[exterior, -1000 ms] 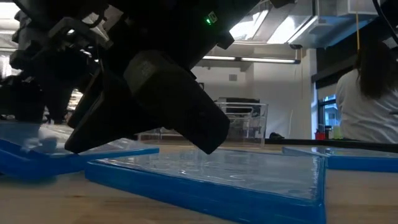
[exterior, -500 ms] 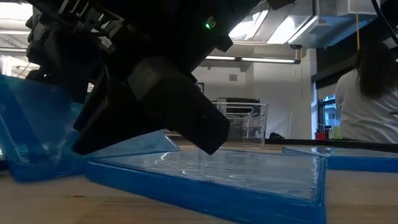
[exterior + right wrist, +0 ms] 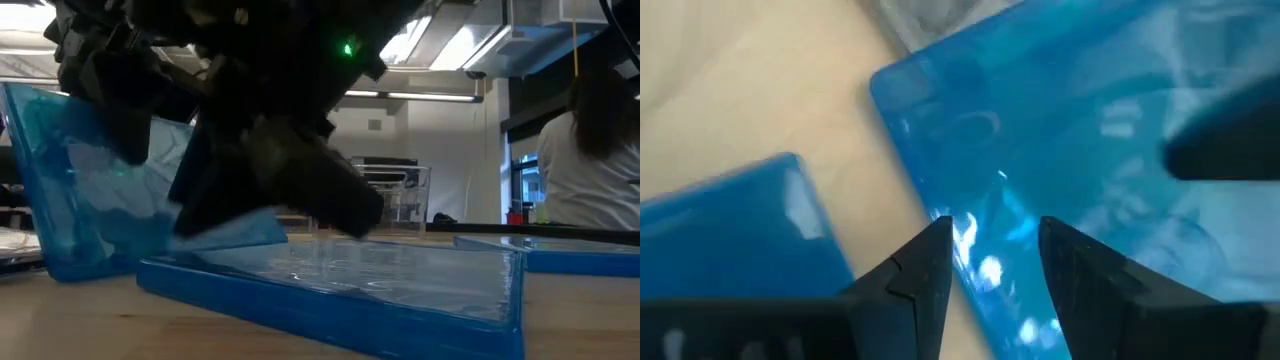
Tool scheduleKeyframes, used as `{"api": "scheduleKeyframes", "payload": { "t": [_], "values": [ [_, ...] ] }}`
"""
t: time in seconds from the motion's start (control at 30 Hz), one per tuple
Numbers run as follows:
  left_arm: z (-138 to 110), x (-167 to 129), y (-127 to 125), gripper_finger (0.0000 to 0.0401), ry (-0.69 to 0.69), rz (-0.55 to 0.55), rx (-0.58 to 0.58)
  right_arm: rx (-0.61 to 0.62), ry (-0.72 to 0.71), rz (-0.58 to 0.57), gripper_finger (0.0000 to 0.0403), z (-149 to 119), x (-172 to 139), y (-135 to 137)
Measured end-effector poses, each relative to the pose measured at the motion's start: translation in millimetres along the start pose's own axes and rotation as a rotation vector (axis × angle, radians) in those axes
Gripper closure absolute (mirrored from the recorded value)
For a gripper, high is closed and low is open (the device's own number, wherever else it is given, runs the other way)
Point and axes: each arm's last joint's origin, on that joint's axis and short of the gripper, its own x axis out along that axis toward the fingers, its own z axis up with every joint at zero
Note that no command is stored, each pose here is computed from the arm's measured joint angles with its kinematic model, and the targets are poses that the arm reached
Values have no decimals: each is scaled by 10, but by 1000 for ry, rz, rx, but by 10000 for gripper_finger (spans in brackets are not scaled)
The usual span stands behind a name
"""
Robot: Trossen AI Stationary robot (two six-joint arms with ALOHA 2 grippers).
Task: Pick & place jewel cases by type
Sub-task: Put the left blue CD case into the left transparent bin
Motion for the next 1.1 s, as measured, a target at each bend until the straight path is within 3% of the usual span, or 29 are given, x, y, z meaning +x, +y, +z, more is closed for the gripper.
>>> {"api": "scheduleKeyframes", "payload": {
  "t": [0.37,0.5,0.7,0.87,0.97,1.1],
  "values": [
    [152,-542,-116,384,-208,-178,50,202,97,7,248,-97,-520,-520],
    [207,-771,-187,384,-362,-278,99,264,158,7,248,-204,-774,-771],
    [367,-1115,-248,384,-649,-353,103,349,123,-4,248,-281,-1187,-1134],
    [522,-1329,-332,384,-769,-338,138,416,107,-26,248,-392,-1369,-1344],
    [621,-1465,-367,384,-837,-327,155,456,115,-35,248,-566,-1389,-1265],
    [753,-1574,-256,384,-856,-199,83,515,85,-31,248,-836,-1523,-1051]
  ]
}}
